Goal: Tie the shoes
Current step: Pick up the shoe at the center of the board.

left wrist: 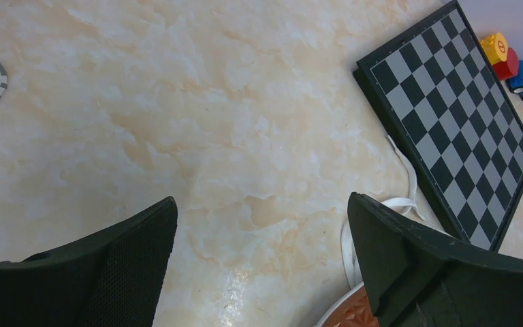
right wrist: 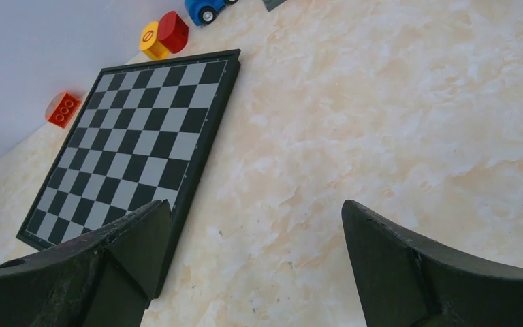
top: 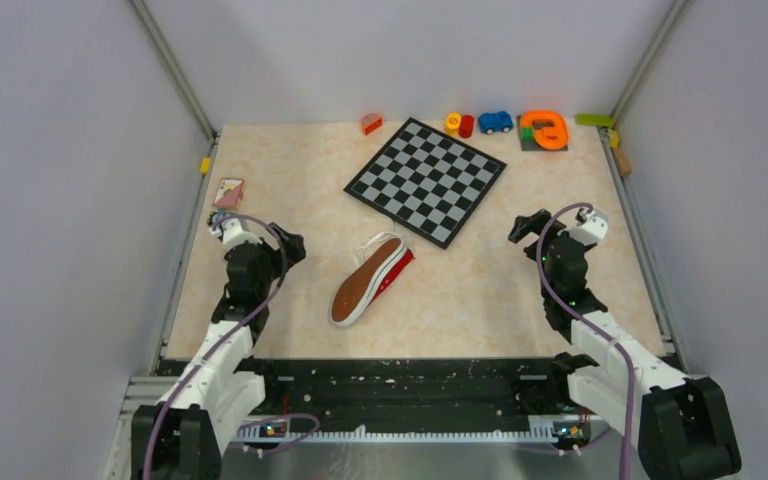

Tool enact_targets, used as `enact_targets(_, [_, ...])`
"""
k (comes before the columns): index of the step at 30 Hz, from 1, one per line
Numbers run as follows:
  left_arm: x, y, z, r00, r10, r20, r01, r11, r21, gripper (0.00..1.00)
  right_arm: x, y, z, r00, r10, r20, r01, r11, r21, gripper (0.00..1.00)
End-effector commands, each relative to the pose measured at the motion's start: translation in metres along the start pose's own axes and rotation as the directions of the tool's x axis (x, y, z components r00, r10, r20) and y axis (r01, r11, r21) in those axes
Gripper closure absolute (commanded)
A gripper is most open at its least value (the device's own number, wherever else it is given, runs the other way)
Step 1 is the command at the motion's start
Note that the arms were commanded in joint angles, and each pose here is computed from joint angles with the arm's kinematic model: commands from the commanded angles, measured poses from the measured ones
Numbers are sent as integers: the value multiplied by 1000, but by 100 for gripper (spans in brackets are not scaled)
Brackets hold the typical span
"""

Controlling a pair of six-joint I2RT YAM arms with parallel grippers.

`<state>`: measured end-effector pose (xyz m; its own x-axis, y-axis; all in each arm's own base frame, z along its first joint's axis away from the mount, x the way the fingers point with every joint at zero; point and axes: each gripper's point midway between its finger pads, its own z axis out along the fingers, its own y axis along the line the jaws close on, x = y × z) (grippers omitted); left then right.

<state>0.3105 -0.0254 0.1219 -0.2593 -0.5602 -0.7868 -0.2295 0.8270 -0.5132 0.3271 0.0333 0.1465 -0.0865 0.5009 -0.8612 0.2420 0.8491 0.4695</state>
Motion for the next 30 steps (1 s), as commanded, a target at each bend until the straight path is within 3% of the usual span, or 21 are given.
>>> enact_targets(1, [-3,-26,-2,999,43,-20,-40,991,127,2,-12,6,2,999,12,36,-12,1000,-12,1])
enact_targets(4, [9,-51,-6,992,112,-58,-92,954,284,11,-12,9,2,999,13,34,-12,1000,-22,1])
enact_targets(7, [22,-77,-9,976,196,-91,-150,918,367,10,-11,11,2,1000,11,28,-10,999,-35,1])
enact_targets(12, [64,-129,-20,903,412,-123,-282,784,553,10,-4,23,4,1000,-16,-6,16,994,-104,2])
enact_targets(15, [94,-141,-15,824,535,-186,-352,741,571,9,-2,28,5,999,-27,-21,25,992,-120,2])
enact_targets(18, [135,-150,-13,694,677,-245,-454,676,581,8,-1,29,6,999,-31,-26,28,992,-126,2])
enact_targets(22, [157,-158,-8,585,773,-245,-564,605,562,7,1,31,6,999,-35,-33,31,990,-138,2])
enact_targets(26, [163,-145,5,534,791,-299,-622,607,495,8,2,32,6,998,-40,-42,33,989,-144,3])
enact_targets(30, [161,-138,8,523,792,-316,-652,610,450,12,2,33,6,998,-40,-45,32,988,-150,3])
